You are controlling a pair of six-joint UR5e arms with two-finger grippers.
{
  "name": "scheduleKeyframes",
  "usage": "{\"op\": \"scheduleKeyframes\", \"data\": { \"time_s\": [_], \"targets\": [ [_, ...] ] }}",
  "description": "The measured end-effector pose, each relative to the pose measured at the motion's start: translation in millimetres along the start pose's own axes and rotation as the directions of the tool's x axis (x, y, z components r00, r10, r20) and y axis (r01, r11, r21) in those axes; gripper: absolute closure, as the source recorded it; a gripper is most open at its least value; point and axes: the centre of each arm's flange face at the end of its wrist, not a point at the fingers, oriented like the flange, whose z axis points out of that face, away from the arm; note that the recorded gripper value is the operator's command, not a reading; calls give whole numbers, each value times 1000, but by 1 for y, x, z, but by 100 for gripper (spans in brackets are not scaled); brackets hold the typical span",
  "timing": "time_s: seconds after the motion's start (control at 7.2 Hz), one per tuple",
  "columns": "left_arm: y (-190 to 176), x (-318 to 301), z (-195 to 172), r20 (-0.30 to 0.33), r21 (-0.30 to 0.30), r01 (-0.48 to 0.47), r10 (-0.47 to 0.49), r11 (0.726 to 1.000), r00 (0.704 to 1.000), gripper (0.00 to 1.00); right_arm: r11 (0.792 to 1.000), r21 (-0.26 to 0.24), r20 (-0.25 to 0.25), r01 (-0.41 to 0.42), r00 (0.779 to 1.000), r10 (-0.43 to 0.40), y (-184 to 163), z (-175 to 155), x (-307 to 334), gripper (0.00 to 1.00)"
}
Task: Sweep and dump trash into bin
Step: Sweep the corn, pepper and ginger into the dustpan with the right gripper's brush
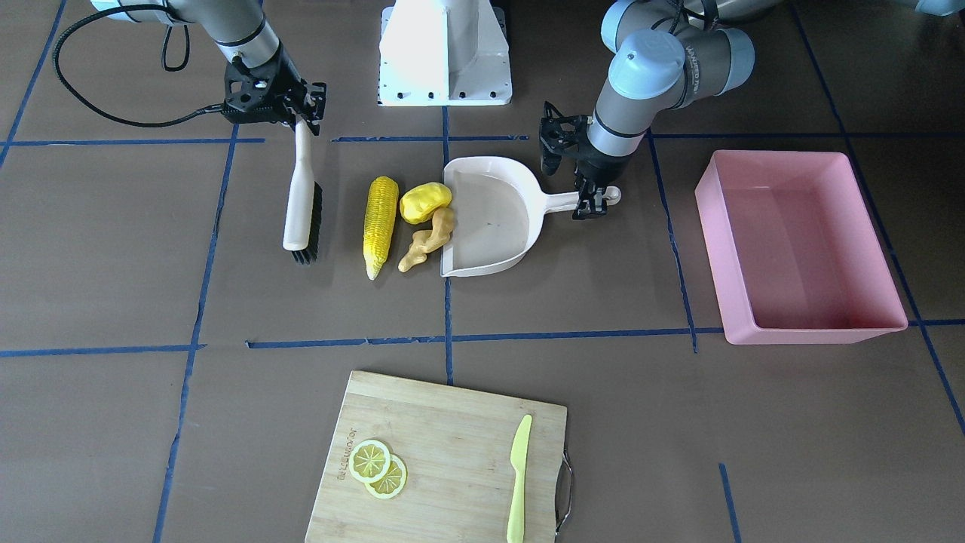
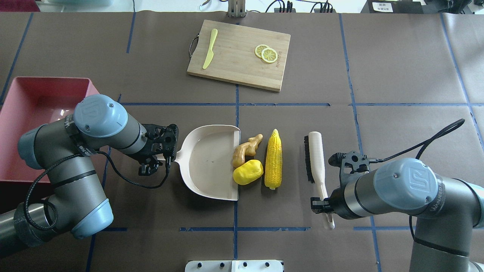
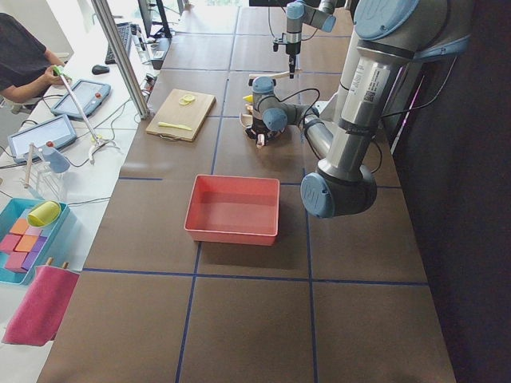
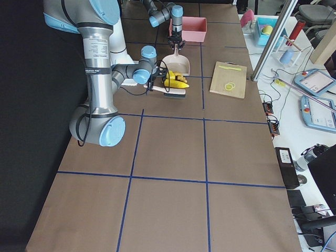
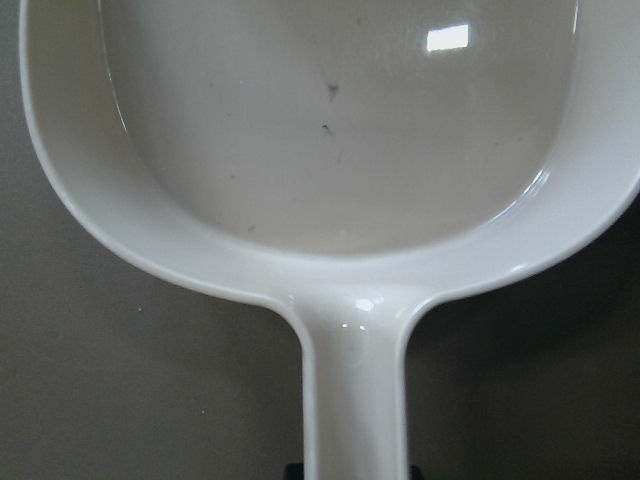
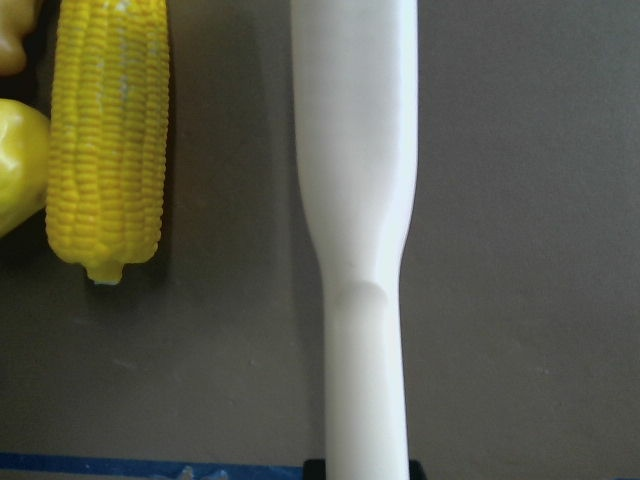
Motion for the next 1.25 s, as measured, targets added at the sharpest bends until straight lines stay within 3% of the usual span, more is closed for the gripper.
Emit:
{"op": "scheduleKeyframes", "data": {
  "time_s": [1.25],
  "targets": [
    [-11, -7, -2, 73, -41, 9, -6, 999, 997, 80, 998, -58, -2, 14, 1000, -14, 16, 22, -43, 99]
  ]
}}
